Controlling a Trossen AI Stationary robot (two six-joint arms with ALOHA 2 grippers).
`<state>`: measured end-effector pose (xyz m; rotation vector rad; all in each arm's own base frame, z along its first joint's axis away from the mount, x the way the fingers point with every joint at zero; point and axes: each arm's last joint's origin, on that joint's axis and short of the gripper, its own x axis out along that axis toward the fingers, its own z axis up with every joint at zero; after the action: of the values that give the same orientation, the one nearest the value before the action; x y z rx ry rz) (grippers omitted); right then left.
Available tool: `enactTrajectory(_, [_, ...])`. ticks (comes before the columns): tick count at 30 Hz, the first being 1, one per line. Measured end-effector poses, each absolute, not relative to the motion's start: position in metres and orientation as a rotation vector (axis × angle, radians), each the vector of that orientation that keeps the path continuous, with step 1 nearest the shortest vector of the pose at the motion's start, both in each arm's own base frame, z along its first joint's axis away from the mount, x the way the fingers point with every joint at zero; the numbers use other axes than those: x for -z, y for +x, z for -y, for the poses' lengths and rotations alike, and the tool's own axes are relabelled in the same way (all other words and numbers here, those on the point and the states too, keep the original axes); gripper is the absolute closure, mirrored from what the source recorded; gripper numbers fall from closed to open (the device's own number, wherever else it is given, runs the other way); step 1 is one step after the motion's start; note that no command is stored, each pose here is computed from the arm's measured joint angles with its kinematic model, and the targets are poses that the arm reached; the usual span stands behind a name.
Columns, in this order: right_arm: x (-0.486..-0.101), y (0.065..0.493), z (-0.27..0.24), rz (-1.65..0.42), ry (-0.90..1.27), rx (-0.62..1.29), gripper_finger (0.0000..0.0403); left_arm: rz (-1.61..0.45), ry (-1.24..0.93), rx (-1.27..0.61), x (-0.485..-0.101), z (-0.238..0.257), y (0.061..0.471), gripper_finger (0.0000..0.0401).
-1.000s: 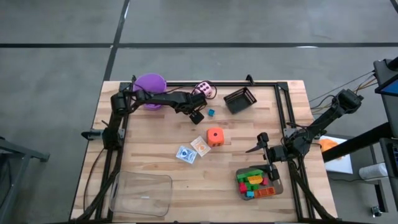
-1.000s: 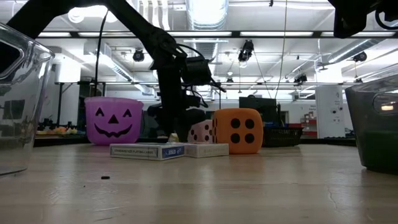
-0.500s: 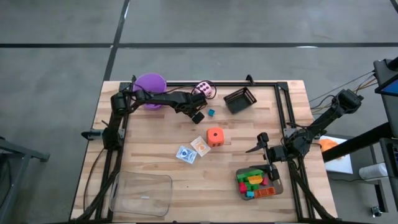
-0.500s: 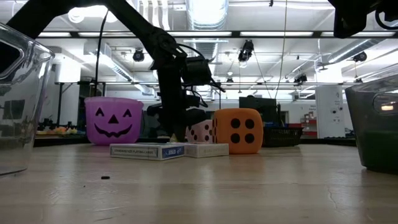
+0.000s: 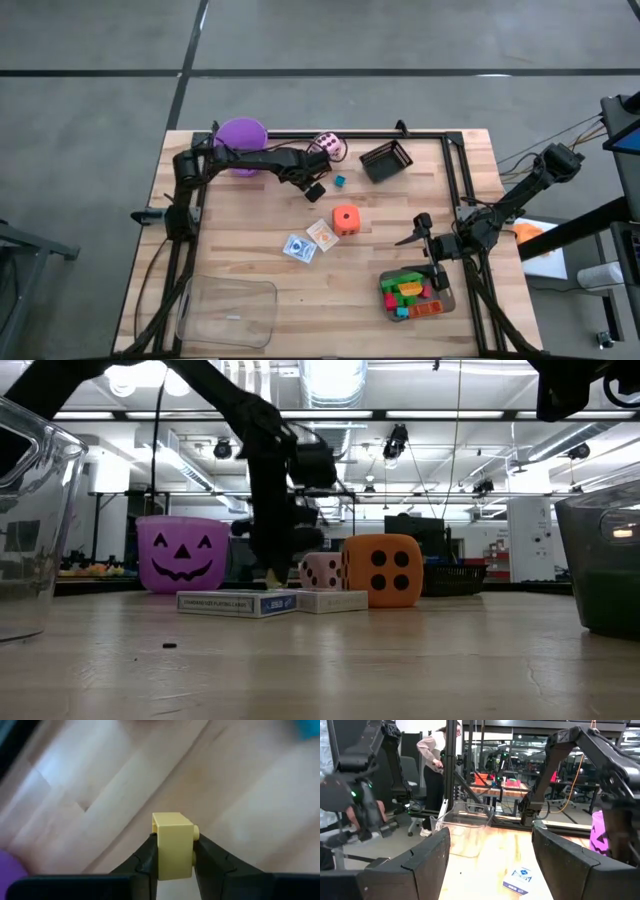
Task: Pick & Place Toys
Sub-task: Put the yellow game piece into the black bin
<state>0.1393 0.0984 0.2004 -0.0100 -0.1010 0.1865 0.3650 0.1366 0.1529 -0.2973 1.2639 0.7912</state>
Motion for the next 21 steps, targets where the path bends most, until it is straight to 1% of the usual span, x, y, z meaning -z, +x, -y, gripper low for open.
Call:
enactTrajectory(3, [-0.198, 0.14, -0.099, 0.087, -0.02, -0.187, 0.0124, -1.189, -0.239, -0.752, -0.171, -0.122, 0.369, 0.0313])
enactTrajectory(7, [-0.192, 0.143, -0.101, 0.064, -0.036, -0.186, 0.0124, -1.015, -0.153, -0.64, -0.192, -0.093, 0.374, 0.0313])
enactTrajectory(12, [-0.189, 0.151, -0.103, 0.092, -0.03, -0.167, 0.0124, -0.699, -0.078, -0.402, -0.209, -0.044, 0.371, 0.0313])
enactTrajectory(16, [-0.184, 0.162, -0.1, 0.117, -0.033, -0.113, 0.0124, -0.398, -0.021, -0.195, -0.209, -0.007, 0.355, 0.0313])
enactTrajectory(18, [-0.181, 0.169, -0.097, 0.119, -0.033, -0.071, 0.0124, -0.244, -0.02, -0.124, -0.209, 0.005, 0.345, 0.0313])
enactTrajectory(21, [-0.178, 0.185, -0.092, 0.104, -0.032, -0.011, 0.0124, -0.093, -0.033, -0.059, -0.206, 0.014, 0.331, 0.0313])
